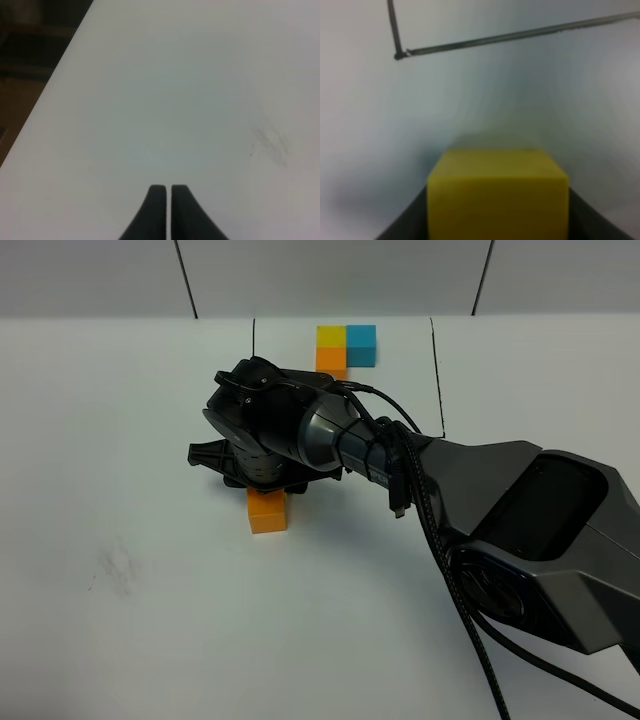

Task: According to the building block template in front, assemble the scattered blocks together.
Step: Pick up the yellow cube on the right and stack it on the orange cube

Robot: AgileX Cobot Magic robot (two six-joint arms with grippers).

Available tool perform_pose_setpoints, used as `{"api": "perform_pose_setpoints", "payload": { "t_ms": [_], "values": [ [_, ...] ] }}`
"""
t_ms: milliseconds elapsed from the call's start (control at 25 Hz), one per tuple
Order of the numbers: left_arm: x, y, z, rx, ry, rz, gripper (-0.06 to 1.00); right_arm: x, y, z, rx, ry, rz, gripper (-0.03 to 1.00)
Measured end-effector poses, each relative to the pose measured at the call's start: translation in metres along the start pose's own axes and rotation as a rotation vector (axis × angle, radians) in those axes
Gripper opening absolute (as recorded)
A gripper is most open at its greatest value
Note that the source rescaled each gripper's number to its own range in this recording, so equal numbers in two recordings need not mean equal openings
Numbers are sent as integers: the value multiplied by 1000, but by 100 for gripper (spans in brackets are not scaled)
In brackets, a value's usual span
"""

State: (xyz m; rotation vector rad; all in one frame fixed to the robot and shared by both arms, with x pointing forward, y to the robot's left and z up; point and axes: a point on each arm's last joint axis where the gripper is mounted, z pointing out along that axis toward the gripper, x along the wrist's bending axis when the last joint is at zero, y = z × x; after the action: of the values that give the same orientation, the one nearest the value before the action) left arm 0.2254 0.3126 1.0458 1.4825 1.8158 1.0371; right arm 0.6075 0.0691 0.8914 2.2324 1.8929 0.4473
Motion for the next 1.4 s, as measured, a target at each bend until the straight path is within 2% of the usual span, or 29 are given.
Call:
{"api": "perform_pose_setpoints", "payload": {
  "t_ms": [1400],
  "values": [
    [0,0,0,0,0,0,0,2,-4,0,32,19,-109,47]
  ]
}}
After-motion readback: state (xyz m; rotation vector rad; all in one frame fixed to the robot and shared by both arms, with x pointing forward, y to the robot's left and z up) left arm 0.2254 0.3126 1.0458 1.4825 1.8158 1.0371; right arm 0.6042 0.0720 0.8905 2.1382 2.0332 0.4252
